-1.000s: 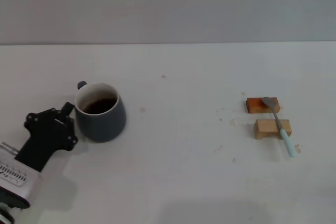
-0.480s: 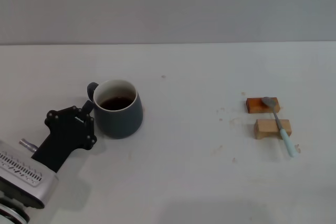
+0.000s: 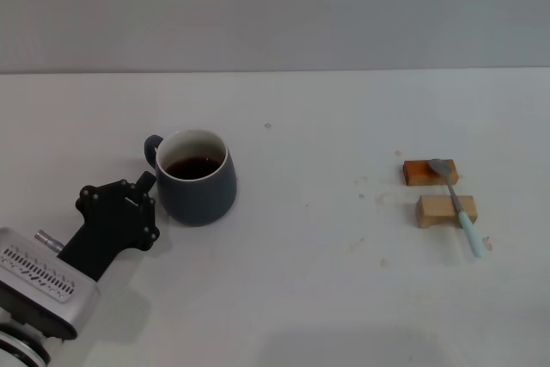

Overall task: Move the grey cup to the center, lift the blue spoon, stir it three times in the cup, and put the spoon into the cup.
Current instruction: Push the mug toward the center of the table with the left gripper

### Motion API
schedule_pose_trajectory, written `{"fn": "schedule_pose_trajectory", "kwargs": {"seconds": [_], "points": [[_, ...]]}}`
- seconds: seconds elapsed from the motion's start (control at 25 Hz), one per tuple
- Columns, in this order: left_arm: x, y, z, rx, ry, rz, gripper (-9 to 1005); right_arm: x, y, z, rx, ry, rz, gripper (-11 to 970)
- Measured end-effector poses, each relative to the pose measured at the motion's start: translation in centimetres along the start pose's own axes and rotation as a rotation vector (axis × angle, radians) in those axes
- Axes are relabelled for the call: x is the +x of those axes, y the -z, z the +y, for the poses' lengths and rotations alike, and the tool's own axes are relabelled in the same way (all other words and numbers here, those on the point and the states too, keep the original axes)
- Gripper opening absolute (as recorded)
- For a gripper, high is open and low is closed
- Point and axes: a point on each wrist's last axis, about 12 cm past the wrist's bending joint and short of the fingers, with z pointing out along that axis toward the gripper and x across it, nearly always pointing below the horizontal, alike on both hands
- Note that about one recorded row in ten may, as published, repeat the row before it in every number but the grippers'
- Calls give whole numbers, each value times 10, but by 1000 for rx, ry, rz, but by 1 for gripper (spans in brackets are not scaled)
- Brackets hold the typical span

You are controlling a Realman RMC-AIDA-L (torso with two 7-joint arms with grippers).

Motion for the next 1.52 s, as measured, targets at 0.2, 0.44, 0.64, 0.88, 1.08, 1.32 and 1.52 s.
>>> {"fn": "schedule_pose_trajectory", "kwargs": {"seconds": [0.2, 0.44, 0.64, 0.88, 1.08, 1.32, 1.52], "points": [[-3, -3, -3, 13, 2, -9, -2, 0, 0, 0, -1, 0, 0, 789], [-7, -6, -8, 41, 1, -27, -2, 0, 0, 0, 0, 1, 1, 789], [-13, -10, -15, 76, 6, -51, -2, 0, 1, 0, -7, 0, 4, 789], [-15, -9, -19, 83, 14, -66, -2, 0, 2, 1, -15, 2, 7, 789], [-10, 3, -14, 29, 35, -56, -2, 0, 5, 5, -49, 0, 6, 790], [0, 34, 2, -156, 146, -60, -2, 0, 13, 21, -167, -41, 25, 790], [6, 57, 16, -267, 303, -93, -2, 2, 16, 42, -322, -75, 52, 790]]}}
